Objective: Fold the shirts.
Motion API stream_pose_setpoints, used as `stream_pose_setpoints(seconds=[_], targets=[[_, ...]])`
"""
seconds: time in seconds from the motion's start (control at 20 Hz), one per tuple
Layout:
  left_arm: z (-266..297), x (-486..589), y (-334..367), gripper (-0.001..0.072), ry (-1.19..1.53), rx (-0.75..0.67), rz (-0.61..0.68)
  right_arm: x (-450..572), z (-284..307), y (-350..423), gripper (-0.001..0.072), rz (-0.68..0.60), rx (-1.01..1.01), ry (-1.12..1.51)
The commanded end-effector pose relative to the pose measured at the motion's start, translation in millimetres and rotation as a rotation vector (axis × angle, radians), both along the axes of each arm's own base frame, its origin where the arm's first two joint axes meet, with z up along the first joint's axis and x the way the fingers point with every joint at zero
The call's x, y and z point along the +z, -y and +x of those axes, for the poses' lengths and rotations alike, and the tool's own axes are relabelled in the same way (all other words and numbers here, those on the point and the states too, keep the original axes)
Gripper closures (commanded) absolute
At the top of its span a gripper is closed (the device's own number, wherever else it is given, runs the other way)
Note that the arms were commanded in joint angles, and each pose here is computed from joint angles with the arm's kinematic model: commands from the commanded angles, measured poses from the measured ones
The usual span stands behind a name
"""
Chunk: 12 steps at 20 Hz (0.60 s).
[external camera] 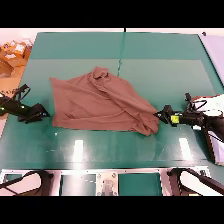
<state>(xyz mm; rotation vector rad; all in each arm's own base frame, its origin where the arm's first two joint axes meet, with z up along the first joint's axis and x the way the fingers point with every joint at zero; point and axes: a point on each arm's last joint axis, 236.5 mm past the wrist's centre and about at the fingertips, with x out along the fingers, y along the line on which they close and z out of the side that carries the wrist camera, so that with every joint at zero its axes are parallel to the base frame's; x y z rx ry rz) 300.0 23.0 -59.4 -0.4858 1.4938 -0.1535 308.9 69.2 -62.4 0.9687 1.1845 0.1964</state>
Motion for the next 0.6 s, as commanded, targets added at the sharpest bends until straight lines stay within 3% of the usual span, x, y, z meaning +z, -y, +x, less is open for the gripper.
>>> stream_pose_setpoints(seconds=[0.0,0.25,0.55], targets=[[-15.8,-13.6,-3.7,0.0183,-0.041,-0.069,0.022,-0.2,0.6,1.2,0.0696,-0.012,0.009,0.014],[-24.8,-49.4,20.0,0.0183,-0.033,-0.117,-0.076,-0.4,2.6,2.9,0.0696,-0.022,0.009,0.026],[-4.7,-44.0,58.8,0.0186,0.050,-0.122,-0.282,-0.1,2.4,2.3,0.0696,-0.019,0.009,0.025]])
